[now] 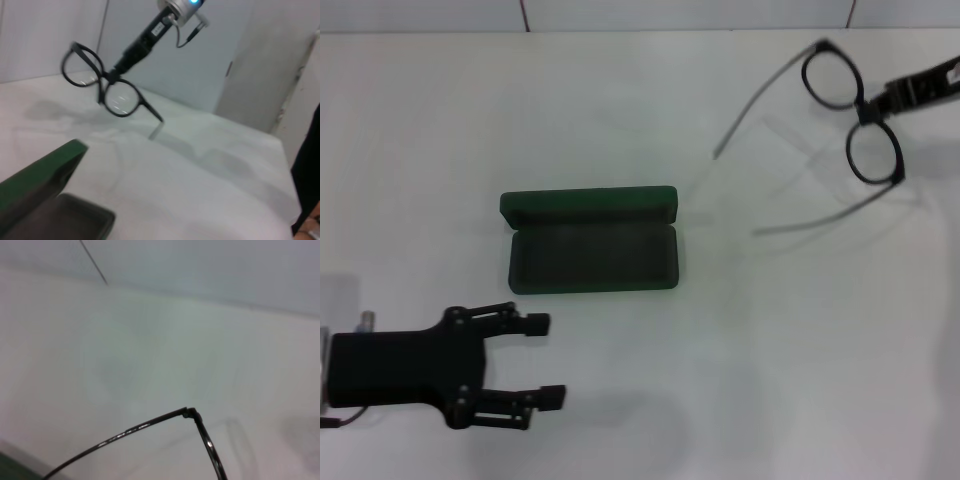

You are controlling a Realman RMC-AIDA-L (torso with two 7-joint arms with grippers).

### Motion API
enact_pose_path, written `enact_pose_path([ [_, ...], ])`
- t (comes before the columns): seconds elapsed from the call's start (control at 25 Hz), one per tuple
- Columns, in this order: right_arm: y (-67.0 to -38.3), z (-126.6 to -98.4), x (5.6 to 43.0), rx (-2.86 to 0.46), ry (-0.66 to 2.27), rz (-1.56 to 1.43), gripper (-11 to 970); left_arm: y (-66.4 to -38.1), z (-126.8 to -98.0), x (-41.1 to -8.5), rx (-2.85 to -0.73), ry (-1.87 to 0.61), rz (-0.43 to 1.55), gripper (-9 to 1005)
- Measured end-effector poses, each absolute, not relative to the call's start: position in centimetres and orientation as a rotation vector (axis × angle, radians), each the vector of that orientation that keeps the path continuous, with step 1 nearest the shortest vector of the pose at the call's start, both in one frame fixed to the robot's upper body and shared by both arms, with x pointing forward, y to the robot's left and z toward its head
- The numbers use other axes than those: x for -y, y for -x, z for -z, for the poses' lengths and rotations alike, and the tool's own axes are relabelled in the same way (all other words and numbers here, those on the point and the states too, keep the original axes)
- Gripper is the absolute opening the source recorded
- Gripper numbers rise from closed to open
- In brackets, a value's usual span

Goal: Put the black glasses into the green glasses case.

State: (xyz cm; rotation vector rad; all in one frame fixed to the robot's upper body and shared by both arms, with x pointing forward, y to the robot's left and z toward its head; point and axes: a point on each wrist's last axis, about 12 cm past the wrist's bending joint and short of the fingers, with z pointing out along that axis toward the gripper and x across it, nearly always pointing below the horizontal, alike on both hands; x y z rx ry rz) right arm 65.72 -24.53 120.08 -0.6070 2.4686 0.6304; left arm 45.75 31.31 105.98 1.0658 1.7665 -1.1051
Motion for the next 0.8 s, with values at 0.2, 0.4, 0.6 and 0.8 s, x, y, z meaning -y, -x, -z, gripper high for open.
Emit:
enact_pose_path([
  [0.2, -65.5, -120.2, 25.6, -2.310, 0.581, -0.776, 38, -46.5, -105.9, -29.5, -1.725, -1.083, 1.141, 835],
  [0.4, -65.2, -119.8, 25.1, -2.166, 0.605, -0.915, 37, -47.0, -105.3, -27.9, -1.703, -1.066, 1.178, 834],
  [0.6, -64.9, -119.5, 23.5, -2.044, 0.692, -0.991, 37, -48.0, -105.5, -26.3, -1.662, -1.090, 1.215, 832],
  [0.8, -64.2, -119.0, 21.6, -1.928, 0.809, -1.020, 38, -49.1, -105.4, -24.4, -1.652, -1.081, 1.254, 680],
])
